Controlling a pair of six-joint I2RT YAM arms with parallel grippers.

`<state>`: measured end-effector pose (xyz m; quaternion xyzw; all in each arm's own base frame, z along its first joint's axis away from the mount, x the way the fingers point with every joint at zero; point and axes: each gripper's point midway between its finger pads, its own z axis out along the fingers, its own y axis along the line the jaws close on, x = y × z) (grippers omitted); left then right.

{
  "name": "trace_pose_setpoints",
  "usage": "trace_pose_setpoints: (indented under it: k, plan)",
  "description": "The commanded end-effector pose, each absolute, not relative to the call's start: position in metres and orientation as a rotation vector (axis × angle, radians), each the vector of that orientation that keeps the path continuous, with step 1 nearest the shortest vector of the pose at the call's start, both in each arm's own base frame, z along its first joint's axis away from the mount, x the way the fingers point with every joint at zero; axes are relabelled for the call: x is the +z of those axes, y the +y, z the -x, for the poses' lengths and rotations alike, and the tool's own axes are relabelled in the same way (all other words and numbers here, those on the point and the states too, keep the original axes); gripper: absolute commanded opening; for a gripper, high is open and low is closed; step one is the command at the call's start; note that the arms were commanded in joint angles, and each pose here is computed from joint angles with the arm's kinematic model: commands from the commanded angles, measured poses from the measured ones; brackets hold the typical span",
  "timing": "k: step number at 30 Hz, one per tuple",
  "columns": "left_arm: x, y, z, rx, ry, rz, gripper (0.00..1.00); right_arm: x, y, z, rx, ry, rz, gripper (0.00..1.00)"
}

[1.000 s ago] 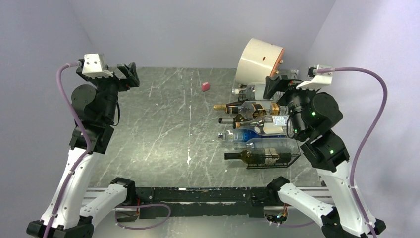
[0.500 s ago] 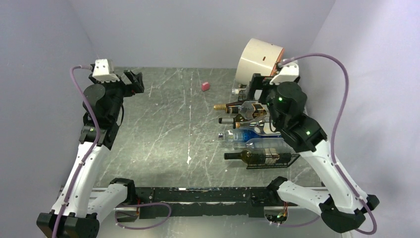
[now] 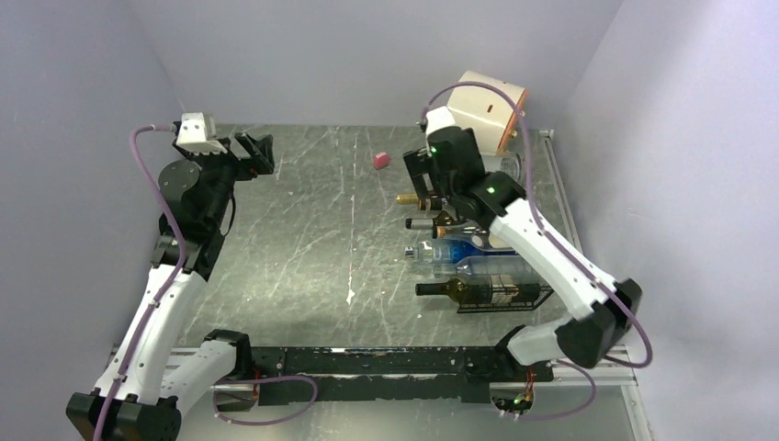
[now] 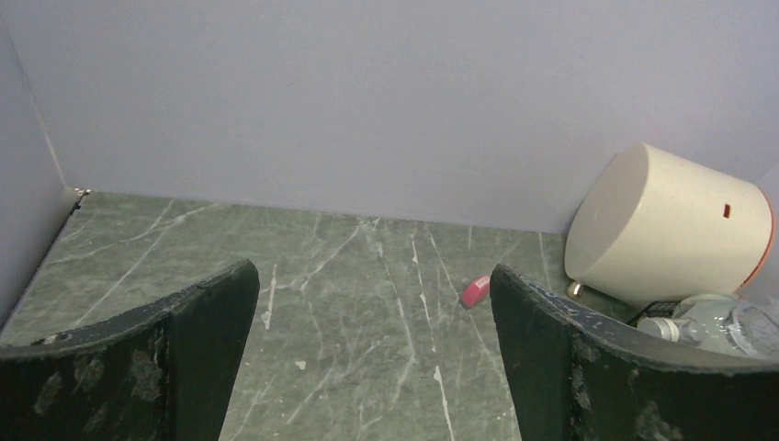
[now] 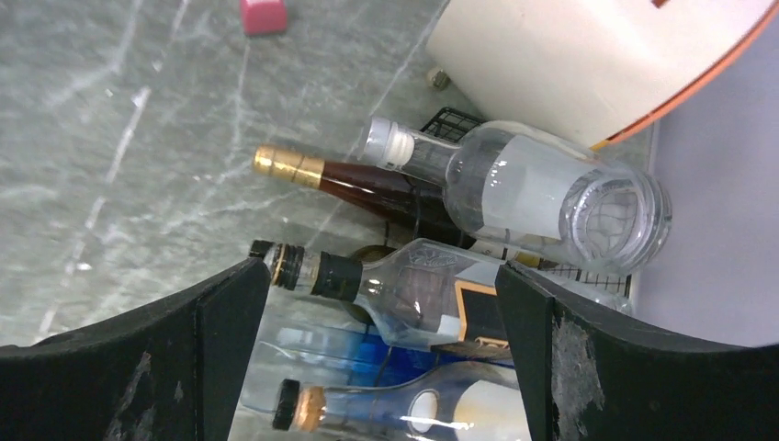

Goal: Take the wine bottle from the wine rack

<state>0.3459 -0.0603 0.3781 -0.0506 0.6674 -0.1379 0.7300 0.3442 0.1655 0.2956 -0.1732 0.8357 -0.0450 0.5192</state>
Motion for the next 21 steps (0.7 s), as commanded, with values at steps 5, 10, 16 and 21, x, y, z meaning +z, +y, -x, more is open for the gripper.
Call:
trace_pose_setpoints:
  k: [5, 10, 16, 21]
  plan:
    - [0.392, -0.075, -0.341, -0.375, 1.410, 0.087, 1.00, 0.256, 0.147, -0.377, -0.538, 2.067, 0.653, 1.00]
    - [0.391, -0.076, -0.342, -0.377, 1.414, 0.083, 1.00, 0.242, 0.147, -0.396, -0.675, 2.067, 0.736, 0.97]
    - [0.390, -0.078, -0.342, -0.380, 1.419, 0.084, 1.00, 0.235, 0.148, -0.409, -0.772, 2.008, 0.892, 0.90]
    - [0.387, -0.082, -0.344, -0.396, 1.427, 0.077, 1.00, 0.231, 0.151, -0.425, -0.723, 1.992, 0.980, 0.87]
